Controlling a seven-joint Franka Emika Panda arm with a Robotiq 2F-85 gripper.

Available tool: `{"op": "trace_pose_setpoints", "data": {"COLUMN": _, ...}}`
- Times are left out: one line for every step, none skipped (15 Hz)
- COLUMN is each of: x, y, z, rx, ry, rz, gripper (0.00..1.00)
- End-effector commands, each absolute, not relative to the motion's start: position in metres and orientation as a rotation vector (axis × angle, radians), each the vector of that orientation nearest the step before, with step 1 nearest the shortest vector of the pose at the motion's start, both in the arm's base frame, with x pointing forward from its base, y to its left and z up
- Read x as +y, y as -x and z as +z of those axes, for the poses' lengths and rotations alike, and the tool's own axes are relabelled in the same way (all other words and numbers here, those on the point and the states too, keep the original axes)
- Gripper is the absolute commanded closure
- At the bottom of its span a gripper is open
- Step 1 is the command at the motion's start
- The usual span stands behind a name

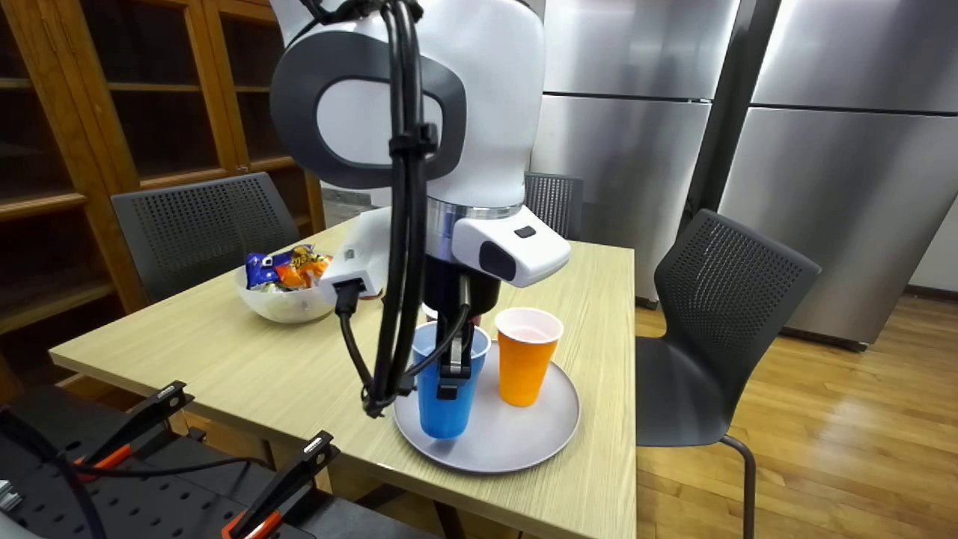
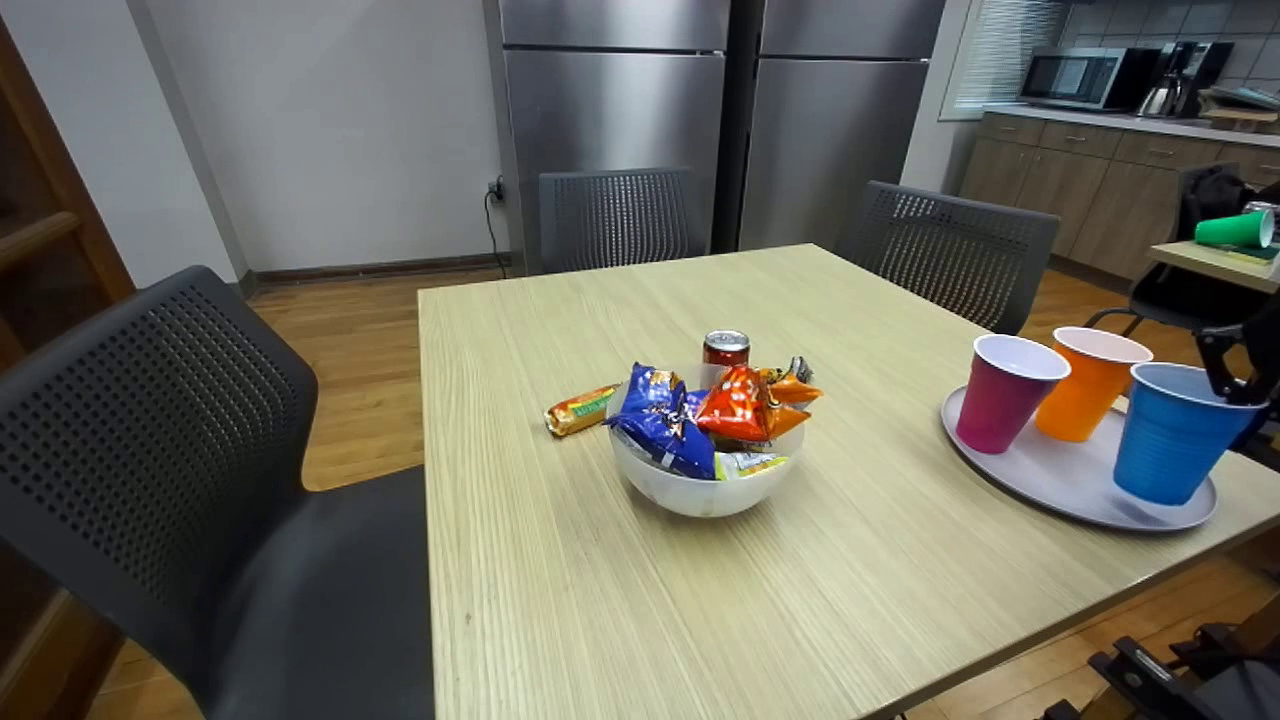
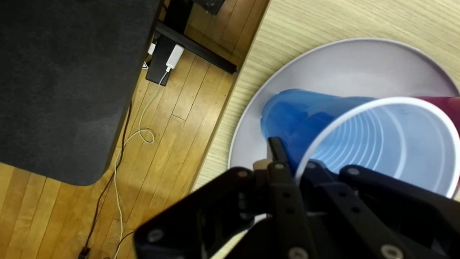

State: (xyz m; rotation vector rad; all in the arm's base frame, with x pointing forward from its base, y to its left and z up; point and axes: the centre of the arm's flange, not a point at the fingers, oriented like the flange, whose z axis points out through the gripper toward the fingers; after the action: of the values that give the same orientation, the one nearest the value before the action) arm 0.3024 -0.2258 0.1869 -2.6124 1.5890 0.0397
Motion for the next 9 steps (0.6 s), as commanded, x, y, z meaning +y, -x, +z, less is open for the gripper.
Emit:
{"op": "trace_pose_setpoints", "data": {"x": -0.2166, "y": -0.2783, "z": 0.1767, "rx": 1.614, "ry": 2.607, "rz": -0.008, "gripper": 1.00}}
{"op": "trace_pose_setpoints", "data": {"x": -0.2179, "y": -0.2781, "z": 0.1750, "rx": 1.630, "ry": 2.599, "rz": -0.021, "gripper": 1.00}}
{"op": "trace_pose_setpoints", "data": {"x": -0.2189, "y": -0.2780, "z": 0.1733, "rx": 1.647, "ry": 2.584, "rz": -0.034, "gripper": 1.00}}
{"op": "trace_pose_setpoints", "data": {"x": -0.2198, "y": -0.2780, "z": 0.1721, "rx": 1.664, "ry": 2.568, "rz": -0.047, "gripper": 1.00}}
{"op": "trace_pose_setpoints", "data": {"x": -0.2203, "y": -0.2779, "z": 0.1710, "rx": 1.678, "ry": 2.559, "rz": -0.054, "gripper": 1.00}}
{"op": "trace_pose_setpoints", "data": {"x": -0.2208, "y": -0.2779, "z": 0.1700, "rx": 1.688, "ry": 2.548, "rz": -0.061, "gripper": 1.00}}
{"op": "trace_pose_setpoints", "data": {"x": -0.2210, "y": -0.2779, "z": 0.1688, "rx": 1.701, "ry": 2.539, "rz": -0.064, "gripper": 1.00}}
{"op": "trace_pose_setpoints", "data": {"x": -0.2211, "y": -0.2778, "z": 0.1682, "rx": 1.709, "ry": 2.529, "rz": -0.072, "gripper": 1.00}}
{"op": "trace_pose_setpoints", "data": {"x": -0.2209, "y": -0.2784, "z": 0.1679, "rx": 1.718, "ry": 2.518, "rz": -0.082, "gripper": 1.00}}
